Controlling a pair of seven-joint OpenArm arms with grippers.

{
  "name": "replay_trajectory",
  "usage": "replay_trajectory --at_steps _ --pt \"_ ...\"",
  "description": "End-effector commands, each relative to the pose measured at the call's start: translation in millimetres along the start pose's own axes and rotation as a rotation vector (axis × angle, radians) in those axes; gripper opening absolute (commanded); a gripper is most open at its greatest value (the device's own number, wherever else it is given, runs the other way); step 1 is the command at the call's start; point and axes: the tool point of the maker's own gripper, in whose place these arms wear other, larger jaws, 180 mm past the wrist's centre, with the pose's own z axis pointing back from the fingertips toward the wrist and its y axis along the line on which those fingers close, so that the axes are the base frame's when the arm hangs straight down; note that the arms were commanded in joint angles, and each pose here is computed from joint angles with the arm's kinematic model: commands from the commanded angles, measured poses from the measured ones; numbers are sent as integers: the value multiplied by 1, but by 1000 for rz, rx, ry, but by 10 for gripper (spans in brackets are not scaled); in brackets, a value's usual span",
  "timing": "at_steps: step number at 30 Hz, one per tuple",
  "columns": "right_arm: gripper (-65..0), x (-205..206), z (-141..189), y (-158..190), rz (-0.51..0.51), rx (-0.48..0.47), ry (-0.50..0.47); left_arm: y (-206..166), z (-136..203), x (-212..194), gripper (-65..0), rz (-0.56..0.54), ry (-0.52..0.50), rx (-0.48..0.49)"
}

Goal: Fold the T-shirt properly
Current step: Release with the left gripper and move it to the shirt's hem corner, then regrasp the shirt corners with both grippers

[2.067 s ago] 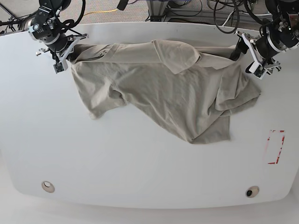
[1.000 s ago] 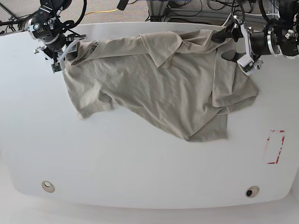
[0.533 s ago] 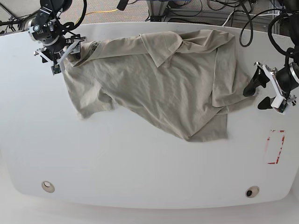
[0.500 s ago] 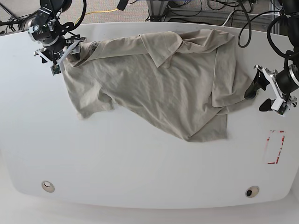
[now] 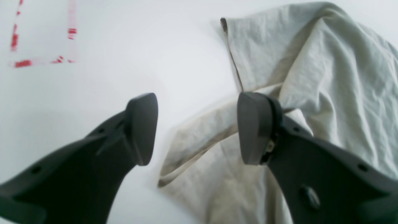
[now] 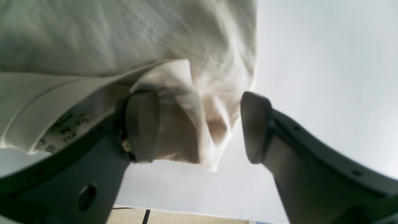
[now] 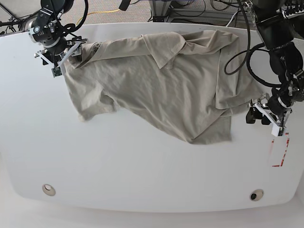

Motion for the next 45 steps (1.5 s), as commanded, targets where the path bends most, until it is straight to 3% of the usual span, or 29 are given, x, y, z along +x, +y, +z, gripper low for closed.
replay_trajectory --at_steps 1,16,21,30,32,37,45 --pt "-265 10 4 -5 13 -14 -35 10 -11 12 -272 68 -38 12" --pt "-265 10 4 -6 12 -15 -35 -28 -94 11 -272 192 -20 -111" --pt "-265 8 6 -6 5 -20 -33 -36 -106 5 -272 220 -18 -134" --pt "-265 19 35 -47 -185 -101 -131 -61 -122 8 -279 191 -30 -182" --pt "-265 20 40 -58 -215 -105 -137 -71 -126 12 -318 192 -52 -198" --pt "-265 4 42 -75 -361 -56 -112 -76 -127 12 -539 196 -61 -205" --pt "-265 -22 2 -71 -547 117 -50 -88 -128 11 -549 172 -60 -223"
